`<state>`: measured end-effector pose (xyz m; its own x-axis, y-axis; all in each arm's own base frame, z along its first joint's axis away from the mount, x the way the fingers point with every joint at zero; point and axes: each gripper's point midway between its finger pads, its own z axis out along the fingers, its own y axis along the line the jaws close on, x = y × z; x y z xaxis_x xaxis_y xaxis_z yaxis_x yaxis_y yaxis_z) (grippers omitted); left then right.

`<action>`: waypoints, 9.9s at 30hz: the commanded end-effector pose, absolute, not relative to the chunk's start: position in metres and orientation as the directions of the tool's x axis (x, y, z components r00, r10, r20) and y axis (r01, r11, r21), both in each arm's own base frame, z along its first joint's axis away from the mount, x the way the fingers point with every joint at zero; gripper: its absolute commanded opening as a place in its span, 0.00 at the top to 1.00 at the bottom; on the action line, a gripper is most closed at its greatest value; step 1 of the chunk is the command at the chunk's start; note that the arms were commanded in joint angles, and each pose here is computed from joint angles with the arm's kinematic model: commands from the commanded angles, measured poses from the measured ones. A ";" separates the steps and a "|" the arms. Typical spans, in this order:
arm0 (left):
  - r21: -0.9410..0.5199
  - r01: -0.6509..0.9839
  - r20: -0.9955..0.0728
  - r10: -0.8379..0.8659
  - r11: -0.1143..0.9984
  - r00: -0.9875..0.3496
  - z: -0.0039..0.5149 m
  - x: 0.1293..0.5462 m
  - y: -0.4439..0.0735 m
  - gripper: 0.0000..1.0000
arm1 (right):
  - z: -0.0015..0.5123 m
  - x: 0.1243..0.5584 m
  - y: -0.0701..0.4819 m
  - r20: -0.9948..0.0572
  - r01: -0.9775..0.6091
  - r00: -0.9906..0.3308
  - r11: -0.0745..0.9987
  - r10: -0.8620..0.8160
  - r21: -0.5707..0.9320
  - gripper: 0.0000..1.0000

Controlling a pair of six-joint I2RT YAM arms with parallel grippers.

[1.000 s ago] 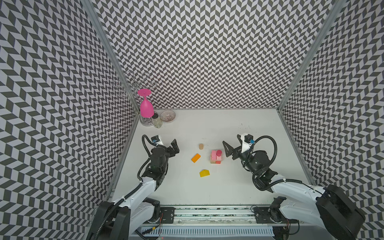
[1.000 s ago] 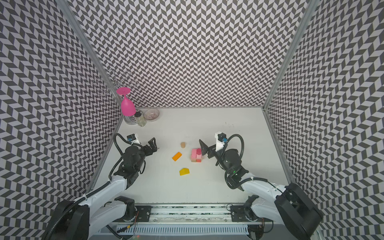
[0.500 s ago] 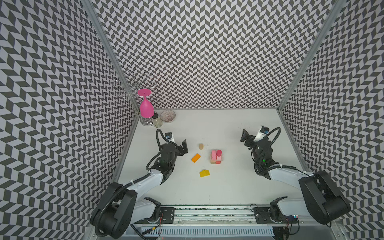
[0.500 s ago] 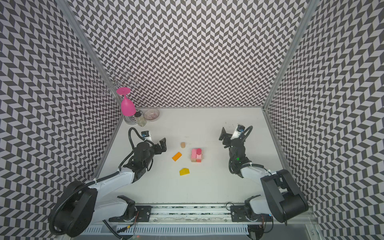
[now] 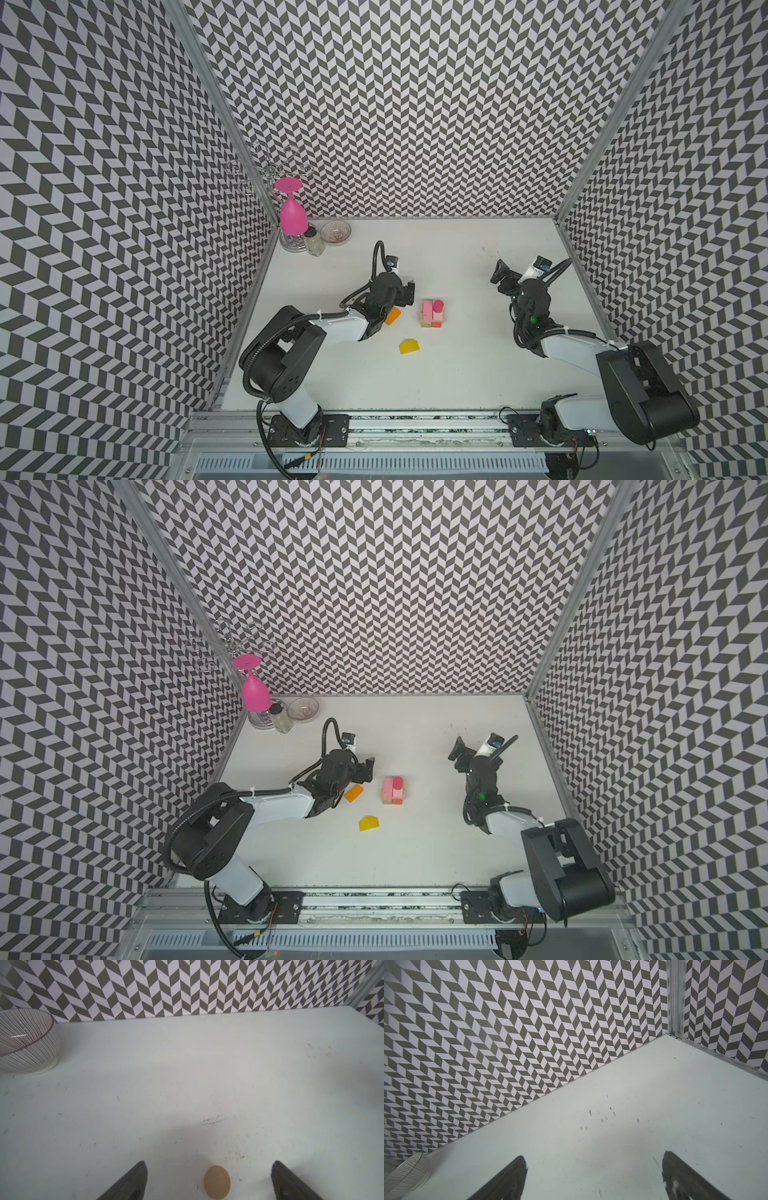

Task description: Build the wood block tower

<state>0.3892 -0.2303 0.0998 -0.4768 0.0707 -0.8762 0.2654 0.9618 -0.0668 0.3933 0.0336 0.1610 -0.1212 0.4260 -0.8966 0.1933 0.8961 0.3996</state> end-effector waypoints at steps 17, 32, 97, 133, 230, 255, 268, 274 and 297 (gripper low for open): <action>-0.003 0.280 -0.787 0.171 0.960 -0.593 0.042 0.403 -0.238 0.30 | 0.165 0.410 0.043 -0.885 0.171 -0.168 0.896 0.435 0.409 0.00; 0.000 0.266 -0.774 0.169 0.964 -0.610 0.042 0.408 -0.231 0.79 | 0.163 0.413 0.047 -0.884 0.161 -0.181 0.900 0.431 0.405 0.00; -0.138 0.539 -0.833 0.196 0.831 -0.517 0.112 0.313 -0.324 0.98 | 0.163 0.411 0.053 -0.884 0.122 -0.195 0.905 0.425 0.408 0.00; -0.106 0.506 -0.820 0.212 0.856 -0.531 0.104 0.321 -0.326 0.75 | 0.163 0.412 0.055 -0.884 0.116 -0.199 0.906 0.422 0.407 0.00; -0.237 0.314 -0.871 -0.058 0.919 -0.488 0.122 0.326 -0.273 0.48 | 0.085 0.337 0.186 -0.859 -0.087 -0.481 0.965 0.177 0.248 0.05; -0.260 0.342 -0.855 -0.051 0.903 -0.516 0.110 0.329 -0.288 0.48 | 0.084 0.330 0.205 -0.860 -0.128 -0.488 0.963 0.147 0.237 0.06; -0.271 0.349 -0.852 -0.054 0.897 -0.521 0.110 0.330 -0.293 0.49 | 0.084 0.330 0.203 -0.862 -0.119 -0.484 0.965 0.148 0.233 0.06; -0.252 0.315 -0.862 -0.065 0.915 -0.502 0.116 0.333 -0.283 0.48 | 0.088 0.333 0.201 -0.863 -0.099 -0.481 0.969 0.154 0.228 0.06; -0.379 0.083 -0.890 -0.339 0.922 -0.304 0.167 0.314 -0.144 0.35 | 0.103 0.328 0.187 -0.876 -0.062 -0.448 0.972 0.177 0.228 0.03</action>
<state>0.3141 -0.1482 0.1590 -0.3253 -0.2784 -0.9037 0.0879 0.9426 -0.3220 0.3253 0.1822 0.1080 -0.4464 0.1622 -0.8800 -0.0654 0.9749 0.2128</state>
